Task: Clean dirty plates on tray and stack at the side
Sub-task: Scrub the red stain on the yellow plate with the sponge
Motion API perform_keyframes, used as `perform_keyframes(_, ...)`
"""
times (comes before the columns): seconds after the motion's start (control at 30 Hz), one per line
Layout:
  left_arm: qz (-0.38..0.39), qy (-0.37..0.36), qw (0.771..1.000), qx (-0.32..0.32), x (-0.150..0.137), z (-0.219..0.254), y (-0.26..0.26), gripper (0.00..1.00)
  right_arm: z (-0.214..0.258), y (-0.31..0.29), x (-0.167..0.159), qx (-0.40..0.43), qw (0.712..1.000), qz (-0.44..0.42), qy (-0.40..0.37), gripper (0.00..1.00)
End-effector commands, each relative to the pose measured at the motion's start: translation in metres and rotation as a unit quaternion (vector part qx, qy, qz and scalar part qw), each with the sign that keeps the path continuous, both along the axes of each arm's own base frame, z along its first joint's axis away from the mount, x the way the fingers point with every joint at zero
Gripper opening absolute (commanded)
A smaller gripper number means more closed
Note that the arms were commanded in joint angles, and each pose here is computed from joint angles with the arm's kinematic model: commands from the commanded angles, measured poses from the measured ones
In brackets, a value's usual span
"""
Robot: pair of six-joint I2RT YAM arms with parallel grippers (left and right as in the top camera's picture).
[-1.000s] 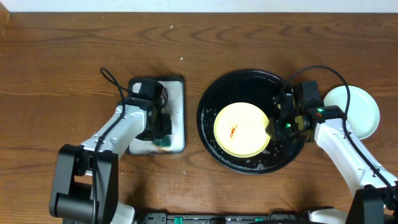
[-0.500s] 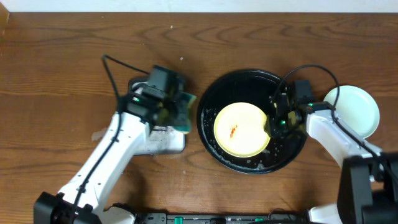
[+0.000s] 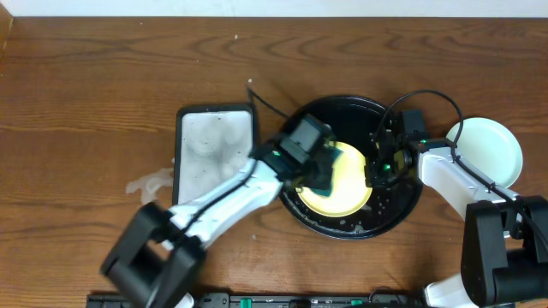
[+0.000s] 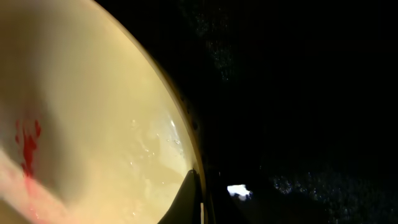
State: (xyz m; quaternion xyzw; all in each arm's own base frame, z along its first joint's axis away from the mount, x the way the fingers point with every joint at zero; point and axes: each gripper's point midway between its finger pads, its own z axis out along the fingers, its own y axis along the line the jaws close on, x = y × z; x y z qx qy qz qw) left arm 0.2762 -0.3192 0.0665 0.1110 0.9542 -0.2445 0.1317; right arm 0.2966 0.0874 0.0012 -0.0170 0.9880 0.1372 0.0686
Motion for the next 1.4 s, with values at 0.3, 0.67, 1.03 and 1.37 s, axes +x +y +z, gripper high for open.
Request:
perform_keyframes(0.3,0.062,0.037,0.984,0.161,-0.001,-0.102,0.04,0.07,-0.012,-0.001,-0.01,-0.014,1.0,0.001,0.025,0.01)
perform_keyframes(0.67,0.109,0.004,0.922,0.37,0.007,-0.096,0.143,0.07,-0.012,-0.003,-0.016,-0.017,0.999,0.001,0.036,0.01)
perform_keyframes(1.03,0.039,0.15,0.988,-0.004,-0.015,-0.087,-0.011,0.07,-0.014,-0.007,-0.017,-0.029,0.999,0.0,0.039,0.01)
perform_keyframes(1.37,-0.007,0.145,0.989,-0.029,-0.044,-0.08,-0.048,0.08,-0.014,-0.007,-0.017,-0.03,0.999,0.0,0.038,0.01)
